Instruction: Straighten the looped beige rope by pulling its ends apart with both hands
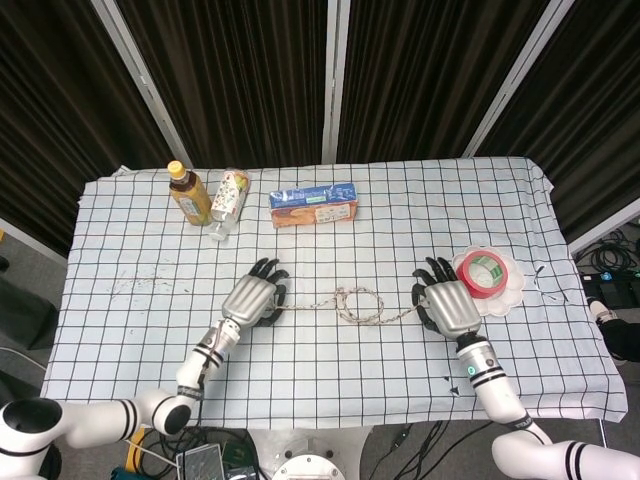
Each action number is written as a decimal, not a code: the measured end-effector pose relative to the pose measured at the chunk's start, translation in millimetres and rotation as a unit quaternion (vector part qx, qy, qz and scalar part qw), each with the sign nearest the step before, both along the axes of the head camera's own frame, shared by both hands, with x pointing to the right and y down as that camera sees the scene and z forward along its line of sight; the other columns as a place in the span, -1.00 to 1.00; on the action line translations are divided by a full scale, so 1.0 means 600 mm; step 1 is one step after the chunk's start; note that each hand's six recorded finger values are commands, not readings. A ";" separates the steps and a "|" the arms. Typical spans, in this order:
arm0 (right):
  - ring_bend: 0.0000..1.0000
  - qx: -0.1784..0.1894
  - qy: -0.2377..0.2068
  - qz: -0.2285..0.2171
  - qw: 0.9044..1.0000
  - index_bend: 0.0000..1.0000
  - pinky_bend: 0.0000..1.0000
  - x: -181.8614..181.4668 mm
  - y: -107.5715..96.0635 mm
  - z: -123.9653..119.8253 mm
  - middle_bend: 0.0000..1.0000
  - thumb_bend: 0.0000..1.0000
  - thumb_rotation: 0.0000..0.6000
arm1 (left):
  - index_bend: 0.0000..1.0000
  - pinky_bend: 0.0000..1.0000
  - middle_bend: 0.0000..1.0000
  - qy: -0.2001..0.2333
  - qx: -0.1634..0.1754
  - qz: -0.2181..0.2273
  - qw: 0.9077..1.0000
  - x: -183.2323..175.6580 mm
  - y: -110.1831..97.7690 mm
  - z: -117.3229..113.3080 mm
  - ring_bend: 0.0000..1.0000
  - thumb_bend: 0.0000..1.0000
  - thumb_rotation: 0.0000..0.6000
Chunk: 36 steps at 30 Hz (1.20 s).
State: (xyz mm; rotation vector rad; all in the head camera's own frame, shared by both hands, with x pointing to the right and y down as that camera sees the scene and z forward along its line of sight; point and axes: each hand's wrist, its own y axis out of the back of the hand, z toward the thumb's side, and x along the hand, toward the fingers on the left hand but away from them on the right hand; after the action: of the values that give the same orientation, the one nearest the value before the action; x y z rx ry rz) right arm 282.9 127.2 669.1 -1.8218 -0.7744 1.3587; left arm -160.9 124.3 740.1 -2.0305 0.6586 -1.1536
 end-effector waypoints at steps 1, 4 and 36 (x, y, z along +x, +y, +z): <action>-1.00 0.003 -0.001 0.003 1.000 0.28 -1.00 0.005 0.000 -0.004 -0.58 0.08 1.00 | 0.25 -1.00 -0.62 0.000 0.004 -0.004 1.000 -0.009 -0.003 -0.003 -1.00 -0.09 1.00; -1.00 0.007 0.000 0.015 1.000 0.28 -1.00 0.025 0.002 -0.015 -0.58 0.08 1.00 | 0.25 -1.00 -0.62 -0.001 0.014 -0.018 1.000 -0.042 -0.012 -0.012 -1.00 -0.09 1.00; -1.00 -0.010 0.050 0.074 0.996 0.28 -1.00 0.139 0.032 -0.014 -0.59 0.08 1.00 | 0.25 -1.00 -0.62 -0.038 0.030 -0.143 0.988 -0.338 0.022 -0.038 -1.00 -0.09 1.00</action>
State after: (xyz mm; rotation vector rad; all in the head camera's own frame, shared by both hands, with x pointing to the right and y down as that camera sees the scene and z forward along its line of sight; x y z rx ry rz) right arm 366.3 146.4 660.6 -1.7262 -0.8599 1.5450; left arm -363.8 137.6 717.3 -1.8726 0.9581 -1.3501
